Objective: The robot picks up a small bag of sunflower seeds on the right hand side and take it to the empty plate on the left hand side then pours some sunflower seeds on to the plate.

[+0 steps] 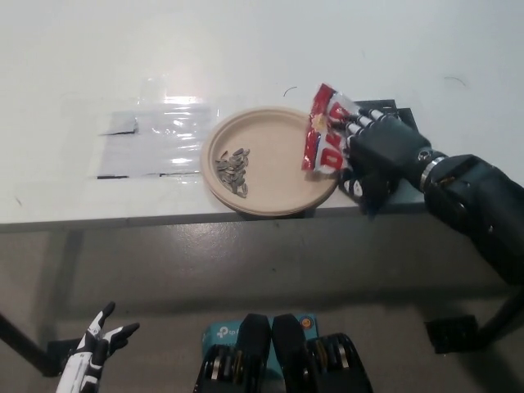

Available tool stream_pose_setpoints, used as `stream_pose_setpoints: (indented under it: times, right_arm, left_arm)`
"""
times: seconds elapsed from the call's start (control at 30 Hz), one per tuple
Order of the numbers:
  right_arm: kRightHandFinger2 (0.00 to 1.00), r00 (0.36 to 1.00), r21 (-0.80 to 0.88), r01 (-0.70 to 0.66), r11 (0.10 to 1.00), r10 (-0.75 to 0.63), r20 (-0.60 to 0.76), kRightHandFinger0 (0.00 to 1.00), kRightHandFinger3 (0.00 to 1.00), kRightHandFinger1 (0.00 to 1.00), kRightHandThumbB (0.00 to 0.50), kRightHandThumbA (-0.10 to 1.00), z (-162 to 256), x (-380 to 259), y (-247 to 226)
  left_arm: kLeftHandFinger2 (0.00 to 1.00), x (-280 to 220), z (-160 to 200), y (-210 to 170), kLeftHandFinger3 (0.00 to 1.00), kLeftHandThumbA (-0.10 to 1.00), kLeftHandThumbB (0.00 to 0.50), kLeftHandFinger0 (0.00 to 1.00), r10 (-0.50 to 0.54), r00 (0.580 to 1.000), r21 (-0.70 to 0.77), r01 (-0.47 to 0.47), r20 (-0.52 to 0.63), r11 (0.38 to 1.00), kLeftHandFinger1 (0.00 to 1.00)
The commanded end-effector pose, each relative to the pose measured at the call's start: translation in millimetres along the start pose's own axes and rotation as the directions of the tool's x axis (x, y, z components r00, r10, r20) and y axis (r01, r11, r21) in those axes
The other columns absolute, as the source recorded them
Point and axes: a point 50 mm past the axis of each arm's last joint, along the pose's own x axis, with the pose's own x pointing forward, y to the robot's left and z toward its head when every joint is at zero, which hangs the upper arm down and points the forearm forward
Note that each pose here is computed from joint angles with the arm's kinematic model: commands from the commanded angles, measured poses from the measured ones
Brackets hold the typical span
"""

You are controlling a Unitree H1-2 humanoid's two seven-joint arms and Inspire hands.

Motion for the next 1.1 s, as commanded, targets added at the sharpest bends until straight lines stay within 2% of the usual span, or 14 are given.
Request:
stream_pose_setpoints:
  times: [0.0,0.1,0.23,0.33,0.37,0.57,0.7,0.83,0.97,1.07]
  right_arm:
    - [1.0,0.925,0.199,-0.373,0.906,0.347,0.157,1.0,1.0,1.0,0.5,0.78,17.0,-55.5,-79.0]
    - [1.0,0.919,0.23,-0.393,0.891,0.368,0.142,1.0,1.0,1.0,0.5,0.77,11.3,-60.1,-87.0]
    - [1.0,0.922,0.248,-0.387,0.888,0.365,0.131,1.0,1.0,1.0,0.5,0.79,6.0,-57.7,-93.2]
    - [1.0,0.926,0.255,-0.377,0.89,0.356,0.127,1.0,1.0,1.0,0.5,0.89,2.1,-58.1,-92.6]
    - [1.0,0.934,0.257,-0.356,0.898,0.334,0.129,1.0,1.0,1.0,0.5,1.0,0.0,-59.2,-92.8]
    - [1.0,0.96,0.348,-0.28,0.895,0.252,0.124,1.0,1.0,1.0,0.5,1.0,-13.6,-59.4,-90.4]
    - [1.0,0.986,0.368,-0.157,0.916,0.125,0.11,1.0,1.0,1.0,0.5,1.0,-17.4,-62.4,-107.5]
    - [1.0,0.996,0.379,-0.022,0.925,-0.013,0.088,1.0,1.0,1.0,0.423,1.0,-25.4,-67.2,-129.5]
    - [1.0,0.997,0.389,0.029,0.921,-0.055,0.056,1.0,1.0,1.0,0.454,1.0,-37.5,-67.3,-132.3]
    - [1.0,0.998,0.389,0.05,0.92,-0.064,0.022,1.0,1.0,1.0,0.461,1.0,-48.5,-69.3,-138.4]
  left_arm:
    - [0.79,1.3,15.7,11.8,1.0,1.0,0.139,0.92,-0.002,0.998,-0.016,0.003,0.061,1.0,0.86]
    - [0.78,1.8,15.0,12.3,1.0,1.0,0.111,0.91,-0.006,0.997,-0.009,0.006,0.075,1.0,0.85]
    - [0.78,3.0,19.3,14.8,1.0,1.0,0.122,0.9,0.005,0.997,-0.008,-0.004,0.073,1.0,0.85]
    - [0.79,2.1,19.3,14.5,1.0,1.0,0.123,0.91,0.003,0.998,-0.007,-0.003,0.071,1.0,0.85]
    - [0.79,2.6,18.9,14.5,1.0,1.0,0.118,0.91,0.002,0.997,-0.005,-0.001,0.075,1.0,0.85]
    - [0.8,-0.9,16.5,13.4,1.0,1.0,0.115,0.92,0.001,0.998,-0.006,-0.001,0.063,1.0,0.86]
    - [0.8,-1.0,15.6,15.0,1.0,1.0,0.12,0.93,0.003,0.998,-0.001,-0.003,0.063,1.0,0.87]
    - [0.8,-1.5,14.1,13.8,1.0,1.0,0.122,0.93,-0.002,0.998,-0.009,0.003,0.061,1.0,0.87]
    - [0.8,-5.2,12.8,13.0,1.0,1.0,0.113,0.91,0.004,0.998,-0.012,-0.003,0.058,1.0,0.86]
    - [0.8,-7.9,12.3,12.5,1.0,1.0,0.139,0.92,0.007,0.999,-0.017,-0.006,0.052,1.0,0.86]
